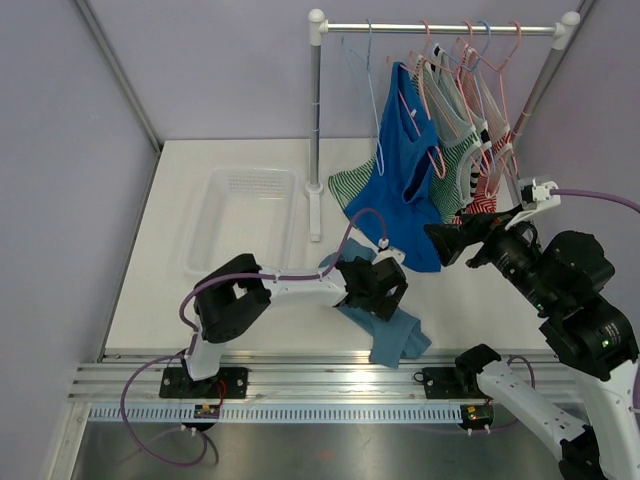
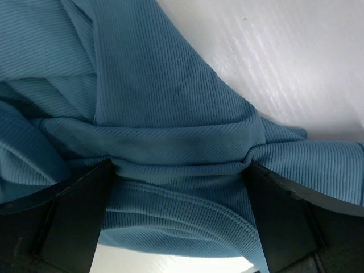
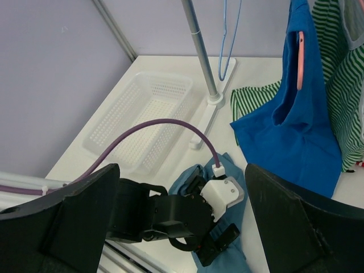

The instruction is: Remove the tank top from the hanger

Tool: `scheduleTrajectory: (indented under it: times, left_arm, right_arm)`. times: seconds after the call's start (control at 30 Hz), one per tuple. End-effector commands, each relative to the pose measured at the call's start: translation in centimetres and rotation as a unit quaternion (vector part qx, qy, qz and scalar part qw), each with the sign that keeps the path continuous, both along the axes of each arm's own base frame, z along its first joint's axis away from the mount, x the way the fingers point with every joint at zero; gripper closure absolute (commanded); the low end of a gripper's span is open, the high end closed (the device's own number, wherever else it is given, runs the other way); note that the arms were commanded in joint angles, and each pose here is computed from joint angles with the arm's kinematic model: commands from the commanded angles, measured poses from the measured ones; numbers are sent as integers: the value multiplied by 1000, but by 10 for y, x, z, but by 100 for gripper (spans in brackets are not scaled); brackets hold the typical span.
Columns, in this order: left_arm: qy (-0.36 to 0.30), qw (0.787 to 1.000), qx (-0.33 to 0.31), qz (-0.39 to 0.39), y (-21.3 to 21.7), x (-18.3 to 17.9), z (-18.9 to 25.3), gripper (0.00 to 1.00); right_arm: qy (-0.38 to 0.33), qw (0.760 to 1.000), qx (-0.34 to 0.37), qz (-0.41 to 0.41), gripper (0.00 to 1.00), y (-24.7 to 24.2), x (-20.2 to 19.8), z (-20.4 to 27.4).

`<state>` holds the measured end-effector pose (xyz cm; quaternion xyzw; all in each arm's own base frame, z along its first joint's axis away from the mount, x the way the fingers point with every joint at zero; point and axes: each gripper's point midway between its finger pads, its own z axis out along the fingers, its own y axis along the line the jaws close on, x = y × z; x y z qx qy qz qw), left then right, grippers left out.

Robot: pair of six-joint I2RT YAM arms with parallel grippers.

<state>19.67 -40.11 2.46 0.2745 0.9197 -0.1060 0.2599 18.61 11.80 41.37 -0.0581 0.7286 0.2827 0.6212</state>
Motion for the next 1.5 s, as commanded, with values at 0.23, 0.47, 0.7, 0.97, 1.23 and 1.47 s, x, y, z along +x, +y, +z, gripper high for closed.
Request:
scheduleTrajectory:
  times: [0.23, 0.47, 0.7, 0.97, 1.23, 1.47]
  left_arm:
    - [17, 1000, 13, 13, 6, -6, -9, 86]
    - [-77, 995, -22, 60, 28, 14, 86, 100]
    - [-186, 972, -63, 132, 87, 40, 214, 100]
    - [-221, 946, -68, 227, 170, 88, 275, 100]
    - [-223, 911, -72, 339, 259, 154, 292, 100]
    - [-156, 916, -82, 359, 280, 207, 241, 99]
  right_arm:
    - [-11, 999, 13, 37, 1, 12, -6, 7]
    - [-13, 1000, 8, 12, 1, 4, -1, 7]
    - [-11, 1000, 3, -10, 0, -2, 4, 4]
    - [-23, 999, 1, -23, 0, -5, 10, 11]
    - [-7, 1000, -5, -17, 1, 5, 23, -2]
    - [9, 999, -21, -49, 1, 1, 43, -15]
